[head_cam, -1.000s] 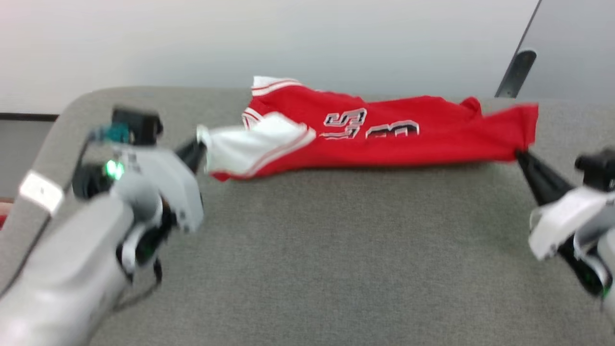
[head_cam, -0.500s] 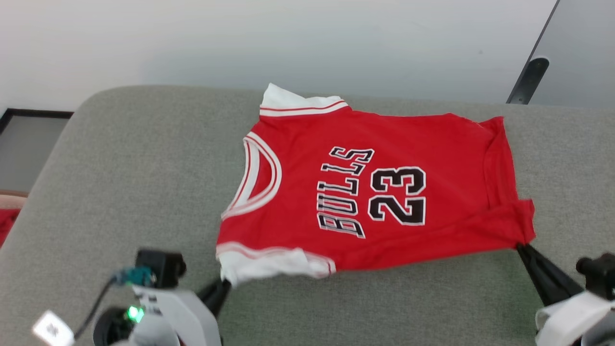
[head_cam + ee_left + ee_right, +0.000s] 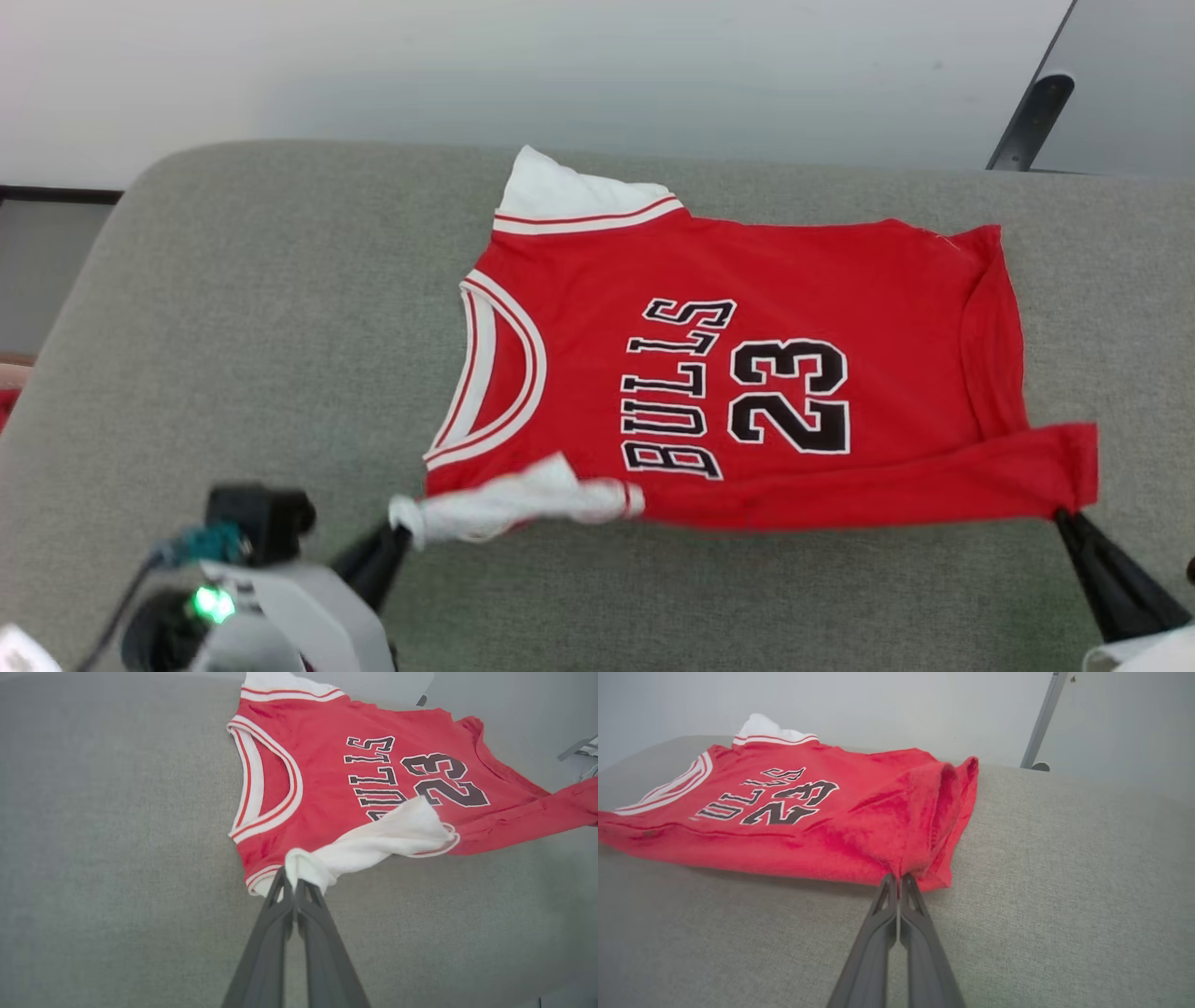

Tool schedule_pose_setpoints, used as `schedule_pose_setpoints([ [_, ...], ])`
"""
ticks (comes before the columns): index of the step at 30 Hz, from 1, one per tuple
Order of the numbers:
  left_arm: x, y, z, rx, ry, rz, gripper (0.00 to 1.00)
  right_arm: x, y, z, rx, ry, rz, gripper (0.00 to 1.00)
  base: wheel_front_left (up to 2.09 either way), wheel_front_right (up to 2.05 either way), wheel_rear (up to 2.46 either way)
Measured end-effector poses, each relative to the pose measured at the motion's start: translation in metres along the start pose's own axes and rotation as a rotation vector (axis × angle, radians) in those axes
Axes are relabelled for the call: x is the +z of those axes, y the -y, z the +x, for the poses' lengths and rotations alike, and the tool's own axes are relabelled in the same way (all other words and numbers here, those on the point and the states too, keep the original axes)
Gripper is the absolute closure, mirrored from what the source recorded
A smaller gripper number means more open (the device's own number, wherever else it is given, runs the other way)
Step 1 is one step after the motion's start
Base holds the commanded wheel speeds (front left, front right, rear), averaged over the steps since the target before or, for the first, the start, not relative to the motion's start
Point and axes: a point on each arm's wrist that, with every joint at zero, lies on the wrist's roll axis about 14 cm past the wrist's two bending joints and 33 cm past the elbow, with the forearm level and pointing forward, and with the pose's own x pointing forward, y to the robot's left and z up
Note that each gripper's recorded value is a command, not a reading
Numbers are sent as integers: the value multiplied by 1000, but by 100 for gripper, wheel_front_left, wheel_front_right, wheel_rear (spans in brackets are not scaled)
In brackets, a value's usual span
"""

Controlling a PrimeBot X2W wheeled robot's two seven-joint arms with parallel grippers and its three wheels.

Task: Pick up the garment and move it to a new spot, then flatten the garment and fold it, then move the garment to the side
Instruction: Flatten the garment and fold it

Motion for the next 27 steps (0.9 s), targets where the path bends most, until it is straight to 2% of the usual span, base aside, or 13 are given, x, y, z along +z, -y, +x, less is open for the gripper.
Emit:
schedule_pose_setpoints([
  [7, 50, -3, 29, -34, 52, 166, 100, 18, 12, 20, -40, -20, 2, 100, 0, 0, 0],
  [13, 71, 3, 69, -84, 20, 263, 100, 23, 20, 43, -60, -87, 11, 100, 0, 0, 0],
  [21, 79, -3, 120, -105, -69, 295, 100, 14, 29, 69, -82, -201, 3, 100, 0, 0, 0],
  [27, 49, -16, 147, -104, -229, 274, 100, -7, 29, 81, -85, -325, 37, 100, 0, 0, 0],
])
